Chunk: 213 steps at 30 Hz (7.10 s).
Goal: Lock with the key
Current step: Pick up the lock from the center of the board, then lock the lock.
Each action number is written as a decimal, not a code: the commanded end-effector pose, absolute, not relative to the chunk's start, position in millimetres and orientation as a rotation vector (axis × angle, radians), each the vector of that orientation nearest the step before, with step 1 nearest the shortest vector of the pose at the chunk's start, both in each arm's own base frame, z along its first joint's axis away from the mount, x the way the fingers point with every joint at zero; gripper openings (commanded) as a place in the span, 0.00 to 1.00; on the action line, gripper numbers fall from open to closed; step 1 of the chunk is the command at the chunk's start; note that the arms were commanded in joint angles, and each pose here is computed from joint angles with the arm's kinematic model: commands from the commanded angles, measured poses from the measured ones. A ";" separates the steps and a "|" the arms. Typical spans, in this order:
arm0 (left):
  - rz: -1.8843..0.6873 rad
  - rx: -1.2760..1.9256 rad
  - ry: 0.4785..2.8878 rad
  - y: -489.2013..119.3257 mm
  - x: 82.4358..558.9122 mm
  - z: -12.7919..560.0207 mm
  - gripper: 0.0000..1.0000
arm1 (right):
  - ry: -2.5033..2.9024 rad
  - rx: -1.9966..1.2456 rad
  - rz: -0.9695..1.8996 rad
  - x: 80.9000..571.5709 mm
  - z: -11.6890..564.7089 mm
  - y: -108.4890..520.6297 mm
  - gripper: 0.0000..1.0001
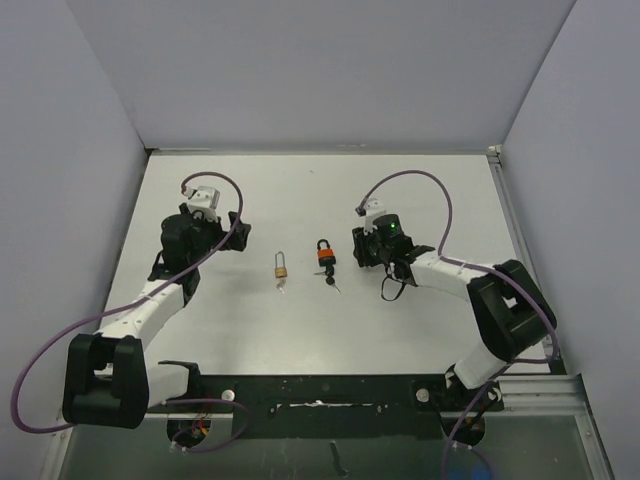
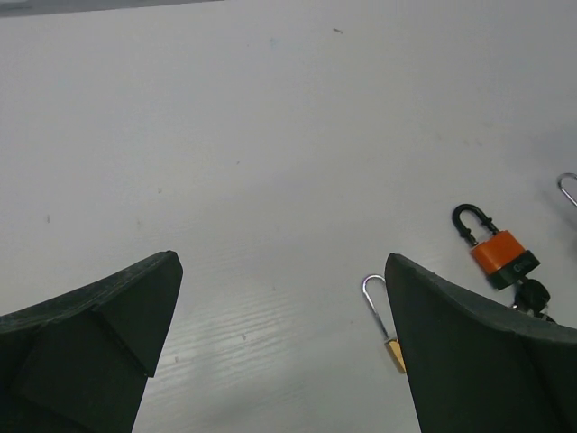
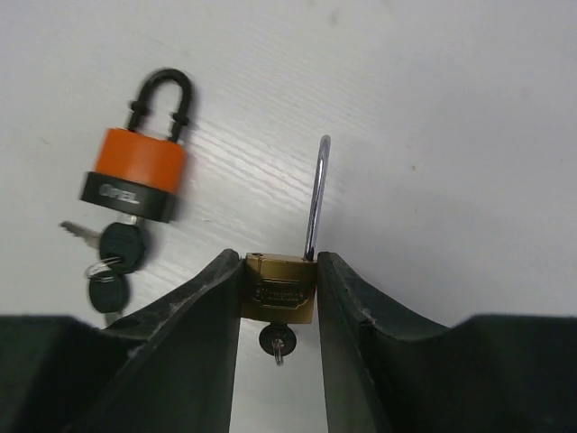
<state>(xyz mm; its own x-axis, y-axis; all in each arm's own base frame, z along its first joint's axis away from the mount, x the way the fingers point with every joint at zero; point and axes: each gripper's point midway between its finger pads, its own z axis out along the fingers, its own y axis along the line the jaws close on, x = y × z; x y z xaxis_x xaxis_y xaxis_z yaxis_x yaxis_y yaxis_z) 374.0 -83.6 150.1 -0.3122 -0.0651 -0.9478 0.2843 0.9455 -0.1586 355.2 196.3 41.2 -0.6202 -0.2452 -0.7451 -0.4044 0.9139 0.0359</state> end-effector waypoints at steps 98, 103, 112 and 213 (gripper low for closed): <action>-1.455 1.002 1.361 -320.5 230.6 315.0 0.00 | 1.294 -0.906 1.132 216.8 299.8 262.4 0.65; -1.354 1.031 1.421 -317.8 231.7 313.4 0.00 | 1.278 -0.904 1.079 217.2 315.7 257.6 0.74; -1.208 1.090 1.437 -313.2 227.4 326.8 0.00 | 1.349 -0.874 0.955 223.4 309.3 243.3 0.73; -1.252 1.296 1.457 -332.6 173.6 313.4 0.00 | 0.909 -1.093 1.099 186.2 392.2 285.8 0.00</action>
<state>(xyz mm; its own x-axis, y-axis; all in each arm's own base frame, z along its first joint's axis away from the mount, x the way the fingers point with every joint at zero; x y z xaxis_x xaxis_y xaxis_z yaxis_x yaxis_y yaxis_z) 192.1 -326.6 339.6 -0.0738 0.1147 -0.9907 0.9964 0.0506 -0.0684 191.4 285.1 294.9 -0.0745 0.0336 -0.9967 -0.9938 0.0805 0.0770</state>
